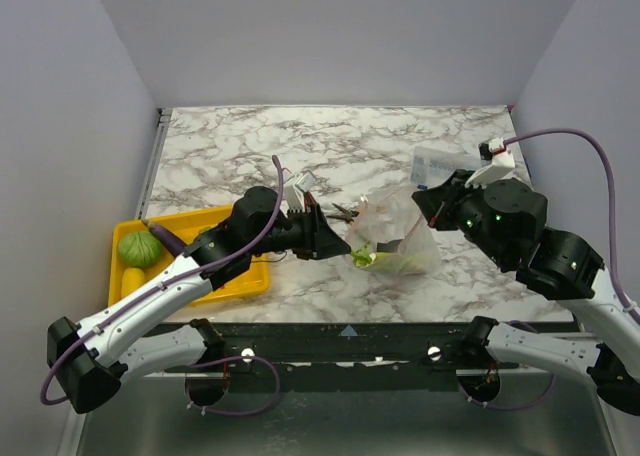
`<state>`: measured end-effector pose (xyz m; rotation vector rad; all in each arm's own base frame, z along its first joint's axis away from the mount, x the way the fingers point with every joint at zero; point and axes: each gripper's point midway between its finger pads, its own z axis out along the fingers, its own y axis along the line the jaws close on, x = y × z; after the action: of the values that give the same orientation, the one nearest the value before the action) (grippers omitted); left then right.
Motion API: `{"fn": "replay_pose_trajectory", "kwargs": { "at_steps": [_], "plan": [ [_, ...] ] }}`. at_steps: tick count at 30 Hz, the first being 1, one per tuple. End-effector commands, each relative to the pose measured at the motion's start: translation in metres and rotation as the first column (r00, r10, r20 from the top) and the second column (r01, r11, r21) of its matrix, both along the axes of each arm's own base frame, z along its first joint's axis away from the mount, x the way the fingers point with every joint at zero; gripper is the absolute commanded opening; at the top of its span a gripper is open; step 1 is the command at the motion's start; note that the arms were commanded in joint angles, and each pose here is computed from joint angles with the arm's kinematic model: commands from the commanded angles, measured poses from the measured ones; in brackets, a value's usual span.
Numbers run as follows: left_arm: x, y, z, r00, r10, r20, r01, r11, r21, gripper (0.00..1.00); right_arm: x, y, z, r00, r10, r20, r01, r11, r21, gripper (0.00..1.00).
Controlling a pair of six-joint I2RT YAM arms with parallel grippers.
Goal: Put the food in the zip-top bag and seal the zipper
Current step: Adjust the zipper food storage bag at the center of the board, then adjust the fake vegetable in the zipper food storage bag.
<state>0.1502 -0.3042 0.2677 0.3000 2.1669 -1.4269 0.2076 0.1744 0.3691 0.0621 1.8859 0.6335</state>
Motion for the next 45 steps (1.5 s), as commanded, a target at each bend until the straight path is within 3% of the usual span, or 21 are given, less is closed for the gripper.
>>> {"fn": "replay_pose_trajectory", "kwargs": {
  "at_steps": [1, 4, 8, 12, 16, 18, 24, 31, 37, 45],
  "plan": [
    [0.0, -0.008, 0.006, 0.999, -0.031, 0.019, 0.032, 0.999, -0.022, 0.31, 0.003, 0.009, 0.009, 1.0, 0.015, 0.02, -0.017, 0.998, 0.061, 0.01],
    [0.001, -0.011, 0.005, 0.999, -0.038, 0.021, 0.038, 0.999, -0.019, 0.22, 0.003, 0.011, 0.009, 1.0, 0.021, 0.019, -0.022, 0.998, 0.063, 0.01],
    [-0.001, -0.012, 0.014, 0.997, -0.058, 0.044, 0.06, 0.997, -0.042, 0.0, 0.003, 0.009, 0.002, 1.0, 0.02, 0.012, -0.021, 0.999, 0.031, 0.01],
    [-0.013, -0.018, 0.041, 0.988, -0.129, 0.086, 0.14, 0.981, -0.138, 0.0, 0.004, -0.004, -0.016, 1.0, 0.004, -0.008, -0.004, 0.993, -0.114, 0.01],
    [-0.02, -0.026, 0.062, 0.981, -0.185, 0.06, 0.193, 0.963, -0.187, 0.0, 0.005, 0.001, -0.024, 0.997, 0.08, -0.024, -0.084, 0.961, -0.265, 0.1],
    [-0.018, -0.029, 0.066, 0.982, -0.186, 0.042, 0.191, 0.962, -0.197, 0.0, 0.006, 0.006, -0.021, 0.993, 0.118, -0.024, -0.12, 0.945, -0.305, 0.2],
    [-0.009, -0.033, 0.066, 0.988, -0.151, 0.007, 0.15, 0.969, -0.199, 0.0, 0.003, 0.019, 0.019, 0.969, 0.239, 0.057, -0.209, 0.924, -0.32, 0.44],
    [-0.006, -0.032, 0.059, 0.992, -0.127, -0.023, 0.121, 0.976, -0.179, 0.0, -0.02, 0.053, 0.059, 0.868, 0.475, 0.146, -0.425, 0.861, -0.278, 0.6],
    [-0.004, -0.03, 0.06, 0.994, -0.109, -0.027, 0.102, 0.98, -0.173, 0.0, -0.057, 0.097, 0.0, 0.685, 0.728, -0.018, -0.709, 0.662, -0.242, 0.6],
    [0.0, -0.029, 0.06, 0.995, -0.094, -0.029, 0.088, 0.983, -0.163, 0.0, -0.067, 0.091, -0.054, 0.645, 0.753, -0.129, -0.754, 0.6, -0.269, 0.48]
  ]
}}
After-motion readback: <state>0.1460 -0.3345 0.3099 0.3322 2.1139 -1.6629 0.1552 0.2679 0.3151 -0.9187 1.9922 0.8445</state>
